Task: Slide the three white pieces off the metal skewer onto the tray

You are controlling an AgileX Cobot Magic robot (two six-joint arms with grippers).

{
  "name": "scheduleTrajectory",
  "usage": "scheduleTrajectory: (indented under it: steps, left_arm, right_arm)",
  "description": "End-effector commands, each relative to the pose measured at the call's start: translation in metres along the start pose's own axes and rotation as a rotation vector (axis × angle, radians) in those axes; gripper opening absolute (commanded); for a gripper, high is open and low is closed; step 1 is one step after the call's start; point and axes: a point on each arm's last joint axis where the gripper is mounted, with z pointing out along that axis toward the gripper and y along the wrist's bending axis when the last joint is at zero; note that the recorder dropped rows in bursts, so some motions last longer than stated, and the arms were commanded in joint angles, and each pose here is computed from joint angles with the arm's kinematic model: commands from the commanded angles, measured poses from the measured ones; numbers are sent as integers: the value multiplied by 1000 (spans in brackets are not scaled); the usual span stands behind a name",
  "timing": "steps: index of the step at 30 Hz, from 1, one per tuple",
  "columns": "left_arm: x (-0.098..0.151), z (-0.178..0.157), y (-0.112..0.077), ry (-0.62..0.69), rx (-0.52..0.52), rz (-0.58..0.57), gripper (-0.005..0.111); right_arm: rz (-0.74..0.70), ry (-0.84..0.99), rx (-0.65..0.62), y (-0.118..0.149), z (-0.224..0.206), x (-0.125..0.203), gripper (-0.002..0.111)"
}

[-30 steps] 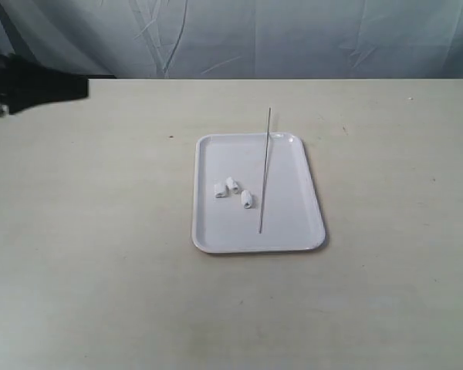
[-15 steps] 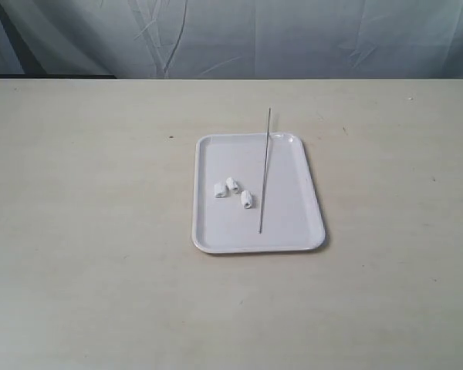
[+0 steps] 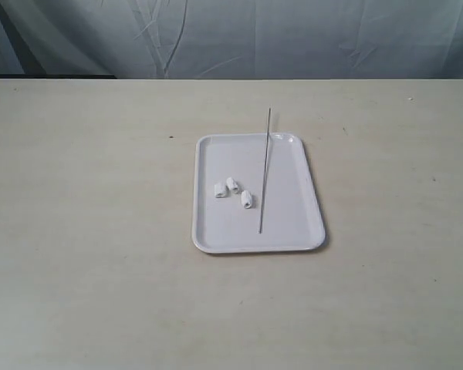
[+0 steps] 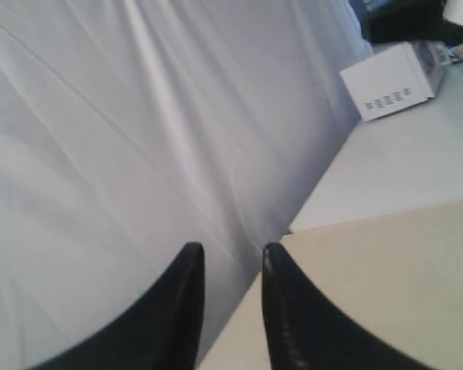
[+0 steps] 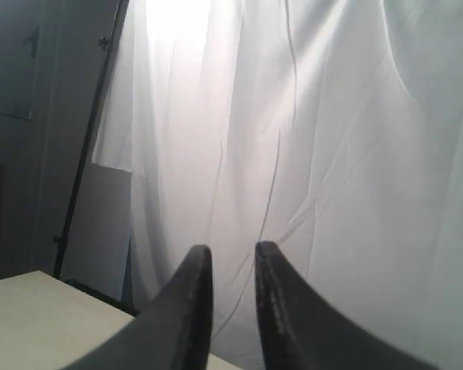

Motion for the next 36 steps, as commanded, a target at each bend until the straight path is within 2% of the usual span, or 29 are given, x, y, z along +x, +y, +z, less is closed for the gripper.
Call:
scheduleTrajectory:
  steps: [1,3,7,10,14,24,27,30,33,36]
  left_arm:
    - [15,-3,13,14,-200,19,27]
    - [32,-3,21,46,-290,-25,27]
    - [84,-3,27,156,-427,-143,27]
    - [113,-5,23,220,-463,-205,27]
    - [131,-5,17,261,-452,-248,27]
    - [135,-5,15,268,-448,-256,27]
    - [131,-4,17,210,-467,-315,27]
    - [131,-6,21,205,-516,-323,27]
    - [131,-13,31,167,-656,-381,26]
    - [133,-27,46,98,-907,-518,26]
  right_arm:
    - [11,4,70,1,15,60,20]
    - [19,43,88,3,23,89,20]
    - [-16,43,152,2,34,128,20]
    - [11,118,142,5,36,151,20]
    - [100,240,92,12,34,167,20]
    - [111,305,57,15,33,173,20]
    - [111,305,57,15,33,173,20]
    - [115,297,59,15,32,172,20]
    - [93,277,95,13,29,170,20]
    - [55,252,195,7,24,167,20]
